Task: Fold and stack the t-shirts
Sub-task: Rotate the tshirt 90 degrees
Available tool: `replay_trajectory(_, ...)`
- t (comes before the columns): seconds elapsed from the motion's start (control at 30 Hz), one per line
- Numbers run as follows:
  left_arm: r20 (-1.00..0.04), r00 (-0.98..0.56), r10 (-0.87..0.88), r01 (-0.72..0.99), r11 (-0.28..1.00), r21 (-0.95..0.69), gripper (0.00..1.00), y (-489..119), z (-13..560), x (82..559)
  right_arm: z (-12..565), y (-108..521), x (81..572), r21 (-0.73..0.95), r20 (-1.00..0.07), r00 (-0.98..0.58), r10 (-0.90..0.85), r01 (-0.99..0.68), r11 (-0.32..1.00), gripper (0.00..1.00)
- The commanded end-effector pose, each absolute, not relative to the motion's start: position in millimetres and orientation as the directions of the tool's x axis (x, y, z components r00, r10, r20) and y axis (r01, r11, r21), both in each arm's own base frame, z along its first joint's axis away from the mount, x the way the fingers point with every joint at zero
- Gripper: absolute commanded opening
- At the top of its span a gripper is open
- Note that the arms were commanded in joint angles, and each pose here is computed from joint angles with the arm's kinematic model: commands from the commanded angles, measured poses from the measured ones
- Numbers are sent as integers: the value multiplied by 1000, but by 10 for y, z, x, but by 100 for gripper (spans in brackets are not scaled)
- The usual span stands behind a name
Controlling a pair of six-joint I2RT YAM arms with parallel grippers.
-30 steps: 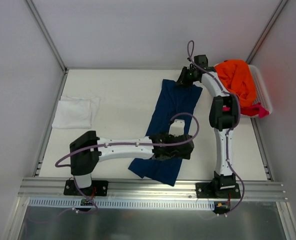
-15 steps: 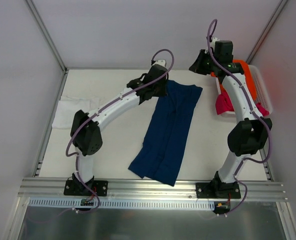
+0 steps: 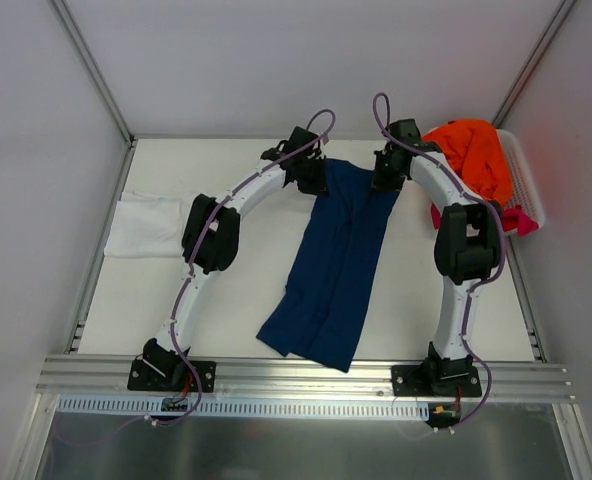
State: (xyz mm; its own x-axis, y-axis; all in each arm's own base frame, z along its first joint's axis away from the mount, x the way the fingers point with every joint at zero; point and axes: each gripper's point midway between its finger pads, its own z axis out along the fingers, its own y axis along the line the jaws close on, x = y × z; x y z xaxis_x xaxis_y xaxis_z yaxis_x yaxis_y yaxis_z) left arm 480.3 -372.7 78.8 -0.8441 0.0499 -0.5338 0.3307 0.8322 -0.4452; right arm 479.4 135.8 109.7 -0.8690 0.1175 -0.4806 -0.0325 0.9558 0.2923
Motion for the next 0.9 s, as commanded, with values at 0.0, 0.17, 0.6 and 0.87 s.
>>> replay_trajectory(0.0, -546, -837, 41, 389, 746, -541, 0, -3849, 1057, 4893, 1004, 1348, 4786, 207, -464, -882, 81, -19, 978, 1)
replay_trajectory(0.17, -497, -867, 28, 362, 722, -590, 0, -3849, 781, 5015, 688, 1270, 4714, 54, -410, -911, 38, 17, 998, 0)
replay_trajectory(0.6, -450, -890, -67, 313, 627, -713, 0, -3970, 553, 5294, 310, 1208, 4711, -56, -340, -939, 52, 75, 996, 1)
replay_trajectory(0.87, -412, -898, -155, 218, 656, -722, 0, -3732, 437, 5497, 228, 1384, 4879, -13, -327, -944, 50, 58, 998, 1)
